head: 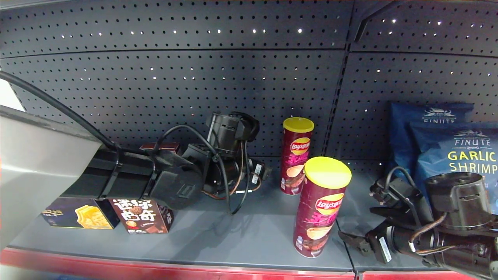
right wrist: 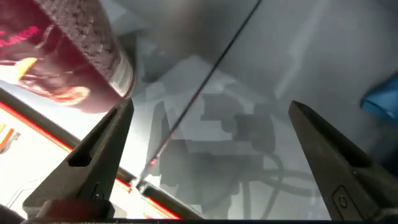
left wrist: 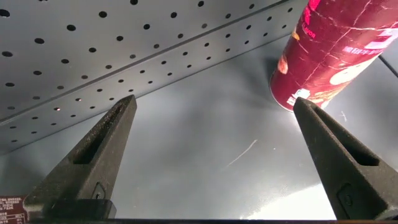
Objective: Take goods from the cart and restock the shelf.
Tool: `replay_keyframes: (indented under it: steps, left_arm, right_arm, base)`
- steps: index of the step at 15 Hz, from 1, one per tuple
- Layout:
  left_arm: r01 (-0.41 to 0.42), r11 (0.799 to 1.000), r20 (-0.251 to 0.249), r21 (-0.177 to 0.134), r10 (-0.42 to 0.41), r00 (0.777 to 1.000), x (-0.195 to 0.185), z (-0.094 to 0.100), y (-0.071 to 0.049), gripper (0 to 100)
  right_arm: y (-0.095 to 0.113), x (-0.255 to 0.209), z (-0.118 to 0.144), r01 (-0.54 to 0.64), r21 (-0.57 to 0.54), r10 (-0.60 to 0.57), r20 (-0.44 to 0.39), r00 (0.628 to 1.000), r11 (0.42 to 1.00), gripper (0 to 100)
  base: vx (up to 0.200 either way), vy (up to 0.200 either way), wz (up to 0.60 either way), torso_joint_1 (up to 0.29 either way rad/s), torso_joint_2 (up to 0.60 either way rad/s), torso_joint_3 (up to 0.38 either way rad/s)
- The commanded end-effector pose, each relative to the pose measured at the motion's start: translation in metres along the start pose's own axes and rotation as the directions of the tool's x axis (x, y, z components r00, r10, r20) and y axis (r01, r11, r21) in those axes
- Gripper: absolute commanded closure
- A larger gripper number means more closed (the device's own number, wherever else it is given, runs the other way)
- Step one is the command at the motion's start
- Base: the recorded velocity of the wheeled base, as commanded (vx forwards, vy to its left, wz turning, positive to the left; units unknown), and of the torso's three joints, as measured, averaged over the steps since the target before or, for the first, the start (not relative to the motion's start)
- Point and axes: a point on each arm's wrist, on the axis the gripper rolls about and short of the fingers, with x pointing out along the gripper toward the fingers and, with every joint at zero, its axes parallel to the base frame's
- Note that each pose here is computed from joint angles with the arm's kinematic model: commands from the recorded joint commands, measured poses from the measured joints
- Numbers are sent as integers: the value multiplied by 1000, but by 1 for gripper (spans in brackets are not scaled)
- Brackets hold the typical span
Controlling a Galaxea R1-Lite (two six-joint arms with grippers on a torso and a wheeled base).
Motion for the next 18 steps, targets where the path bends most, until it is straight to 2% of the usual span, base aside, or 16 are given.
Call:
replay_keyframes:
  steps: [1, 8, 18]
  left_arm:
    - [-1, 1000, -2, 0, 1, 1000, 1, -1, 0, 0]
    - [1, 1000, -1, 0, -1, 1000, 3, -1, -1, 0]
    - [-1, 1000, -7, -1, 1, 1000, 4, -3, -1, 0]
  right_arm:
    - [2, 6, 1, -6, -4, 6, -10, 1000, 1000, 0]
    - [7, 18, 12, -24, -16, 24, 3, 1000, 1000, 0]
    - [12, 18, 13, -39, -25, 39, 6, 999, 999, 0]
  base:
    - [0, 0, 0, 0, 0, 0]
    - [0, 0, 0, 0, 0, 0]
    - [0, 0, 0, 0, 0, 0]
